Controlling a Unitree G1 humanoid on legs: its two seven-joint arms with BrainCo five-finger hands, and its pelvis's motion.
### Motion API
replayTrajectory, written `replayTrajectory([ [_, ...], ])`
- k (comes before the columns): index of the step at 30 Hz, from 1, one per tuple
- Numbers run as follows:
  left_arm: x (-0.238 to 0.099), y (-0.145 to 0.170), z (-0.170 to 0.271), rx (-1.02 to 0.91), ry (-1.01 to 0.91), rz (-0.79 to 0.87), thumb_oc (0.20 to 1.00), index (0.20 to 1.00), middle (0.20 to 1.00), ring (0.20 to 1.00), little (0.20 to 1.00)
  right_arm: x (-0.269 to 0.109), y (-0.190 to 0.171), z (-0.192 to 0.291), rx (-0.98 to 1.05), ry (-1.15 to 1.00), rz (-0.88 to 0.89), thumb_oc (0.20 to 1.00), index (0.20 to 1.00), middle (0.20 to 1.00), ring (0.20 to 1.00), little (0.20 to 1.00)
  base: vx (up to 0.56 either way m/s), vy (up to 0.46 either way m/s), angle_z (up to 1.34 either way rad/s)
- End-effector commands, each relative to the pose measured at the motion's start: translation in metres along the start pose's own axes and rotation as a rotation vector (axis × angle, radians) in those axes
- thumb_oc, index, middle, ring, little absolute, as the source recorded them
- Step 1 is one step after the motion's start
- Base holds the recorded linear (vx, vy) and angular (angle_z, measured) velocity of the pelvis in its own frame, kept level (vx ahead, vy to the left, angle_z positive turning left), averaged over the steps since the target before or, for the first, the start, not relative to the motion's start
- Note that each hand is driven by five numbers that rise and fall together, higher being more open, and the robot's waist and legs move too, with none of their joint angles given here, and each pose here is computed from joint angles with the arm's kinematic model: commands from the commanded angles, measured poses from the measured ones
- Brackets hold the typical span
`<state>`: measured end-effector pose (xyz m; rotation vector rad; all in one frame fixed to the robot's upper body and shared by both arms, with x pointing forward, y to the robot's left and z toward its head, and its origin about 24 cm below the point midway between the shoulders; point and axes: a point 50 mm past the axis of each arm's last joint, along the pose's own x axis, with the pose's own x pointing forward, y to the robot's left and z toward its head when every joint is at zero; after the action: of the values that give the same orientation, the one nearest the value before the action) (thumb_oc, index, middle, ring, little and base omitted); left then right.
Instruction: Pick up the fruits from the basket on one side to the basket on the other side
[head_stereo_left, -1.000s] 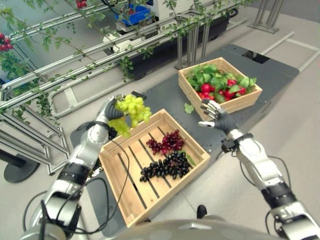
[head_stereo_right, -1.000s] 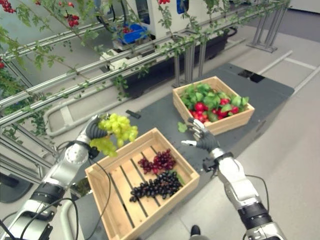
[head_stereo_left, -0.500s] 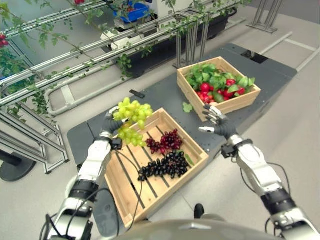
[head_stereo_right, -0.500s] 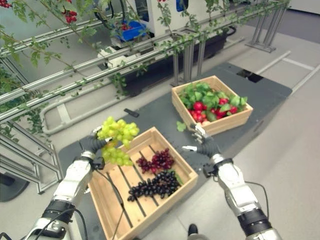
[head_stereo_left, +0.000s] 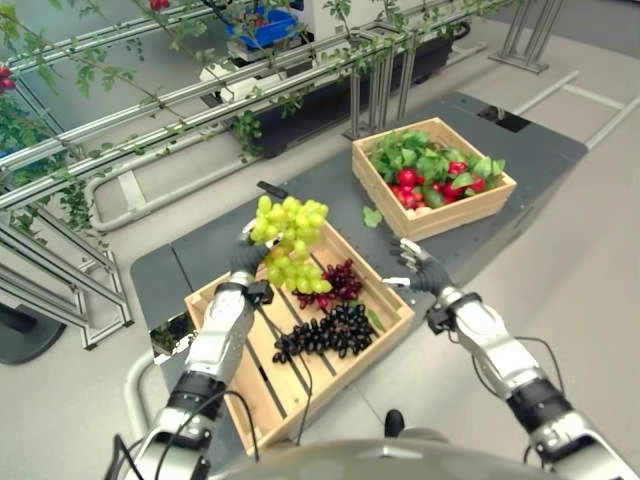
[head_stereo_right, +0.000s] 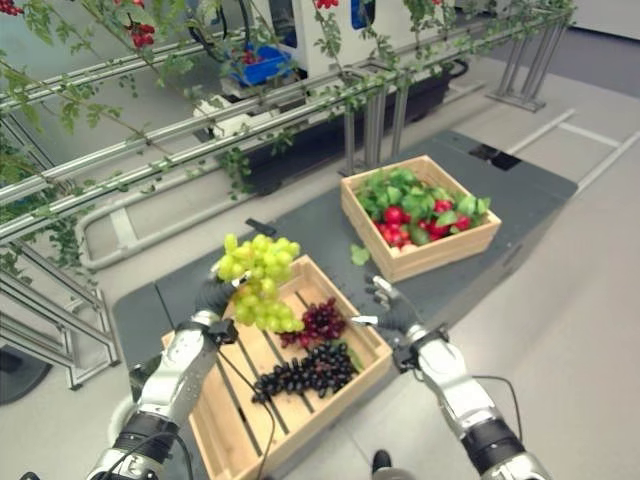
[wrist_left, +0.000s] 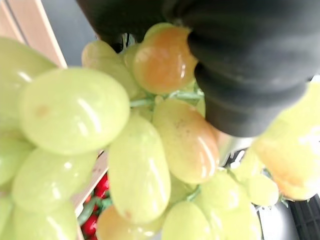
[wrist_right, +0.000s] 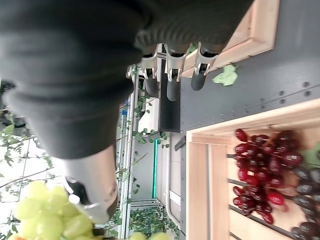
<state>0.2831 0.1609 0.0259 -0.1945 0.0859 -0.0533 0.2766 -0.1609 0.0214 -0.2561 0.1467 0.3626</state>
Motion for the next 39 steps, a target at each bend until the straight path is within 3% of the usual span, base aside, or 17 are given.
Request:
replayTrajectory([
  [1,0.005,-0.012,0.039,0.004,-0.210,-0.090,0.200,0.200,0.200,0.200,0.200,0.016,0.014,0.033,0.030,-0.177,0.047,1.000,1.000,1.000,1.000,1.000,0.00,0.000,0.00],
  [9,0.007,-0.033,0.043,-0.032,-0.235,-0.154,0.200,0.200,0.200,0.200,0.200,0.034,0.028,0.056,-0.025,-0.248,0.069,1.000,1.000,1.000,1.000,1.000,0.00,0.000,0.00],
  [17,0.008,-0.042,0.042,-0.043,-0.223,-0.196,0.200,0.200,0.200,0.200,0.200,0.043,0.050,0.053,0.179,-0.210,0.224,1.000,1.000,1.000,1.000,1.000,0.00,0.000,0.00],
  [29,0.021,-0.062,0.052,-0.063,-0.251,-0.228,0.200,0.200,0.200,0.200,0.200,0.044,0.057,0.077,0.056,-0.316,0.243,1.000,1.000,1.000,1.000,1.000,0.00,0.000,0.00],
  [39,0.029,-0.051,0.074,-0.013,-0.339,-0.155,0.200,0.200,0.200,0.200,0.200,0.038,0.049,0.072,0.165,-0.309,0.252,1.000,1.000,1.000,1.000,1.000,0.00,0.000,0.00],
])
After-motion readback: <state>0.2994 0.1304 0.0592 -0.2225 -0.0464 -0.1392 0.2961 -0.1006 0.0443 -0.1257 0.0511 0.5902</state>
